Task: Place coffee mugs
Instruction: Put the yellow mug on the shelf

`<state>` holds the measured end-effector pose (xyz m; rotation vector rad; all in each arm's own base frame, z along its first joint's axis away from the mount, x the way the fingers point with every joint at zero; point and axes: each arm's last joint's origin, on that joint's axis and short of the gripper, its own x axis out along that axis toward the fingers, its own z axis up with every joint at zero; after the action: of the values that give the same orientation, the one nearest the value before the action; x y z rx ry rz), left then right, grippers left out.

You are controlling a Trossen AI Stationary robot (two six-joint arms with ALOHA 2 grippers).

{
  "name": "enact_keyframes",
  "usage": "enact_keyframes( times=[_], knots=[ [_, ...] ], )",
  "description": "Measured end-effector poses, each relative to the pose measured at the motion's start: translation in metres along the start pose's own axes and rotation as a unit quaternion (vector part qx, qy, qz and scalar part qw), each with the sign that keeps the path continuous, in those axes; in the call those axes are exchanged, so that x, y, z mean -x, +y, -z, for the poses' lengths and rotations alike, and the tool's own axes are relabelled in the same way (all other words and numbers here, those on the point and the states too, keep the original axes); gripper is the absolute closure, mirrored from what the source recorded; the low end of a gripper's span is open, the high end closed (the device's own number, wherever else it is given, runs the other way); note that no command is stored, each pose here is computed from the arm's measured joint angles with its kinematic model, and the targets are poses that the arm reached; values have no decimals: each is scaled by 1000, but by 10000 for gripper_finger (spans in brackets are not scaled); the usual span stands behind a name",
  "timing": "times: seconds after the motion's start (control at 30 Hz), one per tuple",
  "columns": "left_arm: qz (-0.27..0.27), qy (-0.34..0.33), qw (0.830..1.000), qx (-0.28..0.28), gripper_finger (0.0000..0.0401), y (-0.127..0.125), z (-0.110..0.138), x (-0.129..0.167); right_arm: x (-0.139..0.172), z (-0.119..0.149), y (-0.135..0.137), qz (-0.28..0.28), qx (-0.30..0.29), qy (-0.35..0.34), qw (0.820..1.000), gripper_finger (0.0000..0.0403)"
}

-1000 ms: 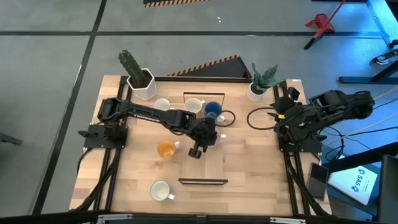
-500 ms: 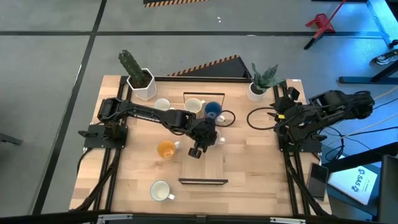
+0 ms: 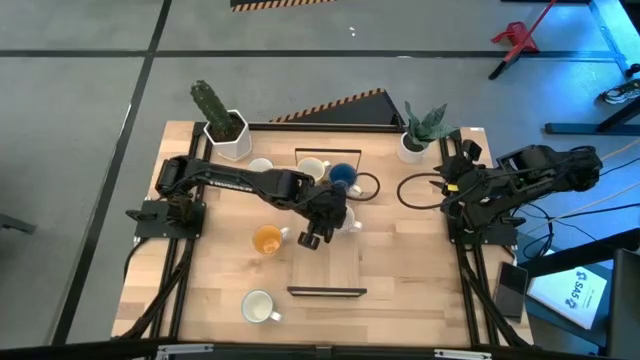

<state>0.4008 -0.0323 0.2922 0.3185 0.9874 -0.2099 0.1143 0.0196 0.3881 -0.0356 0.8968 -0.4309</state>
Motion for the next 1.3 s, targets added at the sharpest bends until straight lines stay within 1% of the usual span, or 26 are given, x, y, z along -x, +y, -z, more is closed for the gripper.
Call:
enact_keyframes(
  times=[0.17, 0.27, 0.37, 0.47, 0.57, 0.63, 0.7, 0.8, 0.9, 0.97, 1.07, 1.13, 1.23, 1.3],
  knots=[
    [-49, 42, 998, -5, 262, -1, 0, 33, 0, -1, 0, -1, 14, -3, 1000, 253],
    [-53, 53, 997, 10, 261, -1, 5, 56, 0, -1, 1, -3, 14, -6, 1000, 253],
    [-52, 74, 994, 56, 261, -4, 17, 84, 0, -2, 1, -3, 14, -7, 1000, 253],
    [-60, 115, 985, 117, 261, -8, 36, 115, 0, -1, 1, -7, 26, -6, 1000, 253],
    [-53, 117, 976, 178, 261, -19, 47, 139, 0, -1, 2, -21, 49, 0, 999, 253],
    [-41, 99, 975, 196, 261, -33, 48, 146, 0, -1, 2, -31, 64, 3, 997, 253],
    [-29, 100, 975, 195, 261, -51, 51, 143, 0, -1, 3, -37, 69, 5, 997, 253],
    [-24, 94, 976, 195, 261, -77, 55, 130, 0, -1, 3, -43, 63, 6, 997, 253],
    [-26, 83, 980, 179, 261, -101, 60, 109, 0, -1, 3, -45, 58, 7, 997, 253],
    [-27, 95, 982, 162, 261, -114, 68, 93, 0, -1, 3, -45, 57, 6, 997, 253],
    [-25, 98, 981, 163, 261, -125, 80, 69, 0, -2, 4, -46, 50, 6, 998, 253],
    [-30, 111, 979, 166, 261, -129, 91, 57, -1, -2, 5, -45, 46, 8, 998, 253],
    [-20, 104, 978, 179, 261, -132, 97, 45, -2, -3, 6, -45, 35, 10, 998, 253],
    [-10, 104, 979, 176, 261, -134, 100, 39, -1, -3, 5, -47, 32, 10, 998, 253]
  ],
)
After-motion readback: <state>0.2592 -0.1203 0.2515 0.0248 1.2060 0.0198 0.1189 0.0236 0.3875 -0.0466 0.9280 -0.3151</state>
